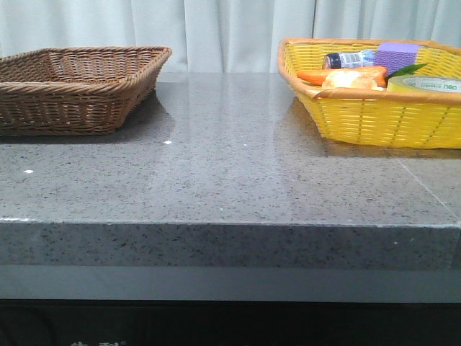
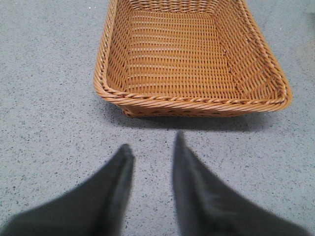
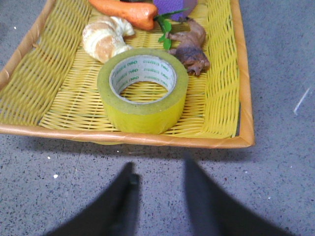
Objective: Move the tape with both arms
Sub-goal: 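Move the right gripper toward the yellow tape roll in the yellow basket, then grasp the yellow tape roll by its rim with the right gripper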
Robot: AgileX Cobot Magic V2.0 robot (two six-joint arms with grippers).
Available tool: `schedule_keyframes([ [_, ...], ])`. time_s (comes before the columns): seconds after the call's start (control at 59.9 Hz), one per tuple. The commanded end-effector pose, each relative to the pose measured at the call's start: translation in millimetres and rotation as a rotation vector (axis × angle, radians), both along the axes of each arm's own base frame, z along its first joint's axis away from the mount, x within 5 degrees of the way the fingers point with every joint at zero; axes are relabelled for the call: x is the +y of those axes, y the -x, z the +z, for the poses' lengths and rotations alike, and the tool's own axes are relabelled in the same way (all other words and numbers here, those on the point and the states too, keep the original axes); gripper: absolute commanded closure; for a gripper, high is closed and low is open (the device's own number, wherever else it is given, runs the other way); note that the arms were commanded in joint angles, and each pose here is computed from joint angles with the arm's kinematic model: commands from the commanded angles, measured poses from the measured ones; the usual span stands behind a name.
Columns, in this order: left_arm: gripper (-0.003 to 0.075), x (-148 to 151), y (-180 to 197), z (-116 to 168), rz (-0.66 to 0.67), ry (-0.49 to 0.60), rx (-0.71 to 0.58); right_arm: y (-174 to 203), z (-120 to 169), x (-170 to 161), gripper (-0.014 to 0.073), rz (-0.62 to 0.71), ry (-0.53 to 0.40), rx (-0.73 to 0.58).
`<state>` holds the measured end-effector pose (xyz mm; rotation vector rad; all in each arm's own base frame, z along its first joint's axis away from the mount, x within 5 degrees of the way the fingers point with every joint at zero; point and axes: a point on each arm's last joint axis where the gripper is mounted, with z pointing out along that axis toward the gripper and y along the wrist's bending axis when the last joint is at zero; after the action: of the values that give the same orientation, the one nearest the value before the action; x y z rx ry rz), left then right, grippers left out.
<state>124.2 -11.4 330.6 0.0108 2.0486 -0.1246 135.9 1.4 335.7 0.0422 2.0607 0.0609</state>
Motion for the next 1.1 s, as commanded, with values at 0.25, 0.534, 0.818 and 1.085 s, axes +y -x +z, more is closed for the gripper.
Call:
schedule_keyframes([
  [0.25,0.0248,-3,-9,25,-0.054,-0.068,-0.096,-7,23,-1,0.0036,-0.005,0.01,-0.091],
  [0.534,0.0248,-39,-23,36,-0.316,-0.111,-0.083,-43,51,-1,0.0057,0.009,0.01,0.059],
  [0.818,0.0248,-69,-26,26,-0.484,-0.116,-0.03,-112,60,-7,0.0057,0.001,0.006,0.298],
  [1.085,0.0248,-72,-28,23,-0.495,-0.118,-0.019,-174,46,-16,0.0057,-0.008,0.006,0.483],
])
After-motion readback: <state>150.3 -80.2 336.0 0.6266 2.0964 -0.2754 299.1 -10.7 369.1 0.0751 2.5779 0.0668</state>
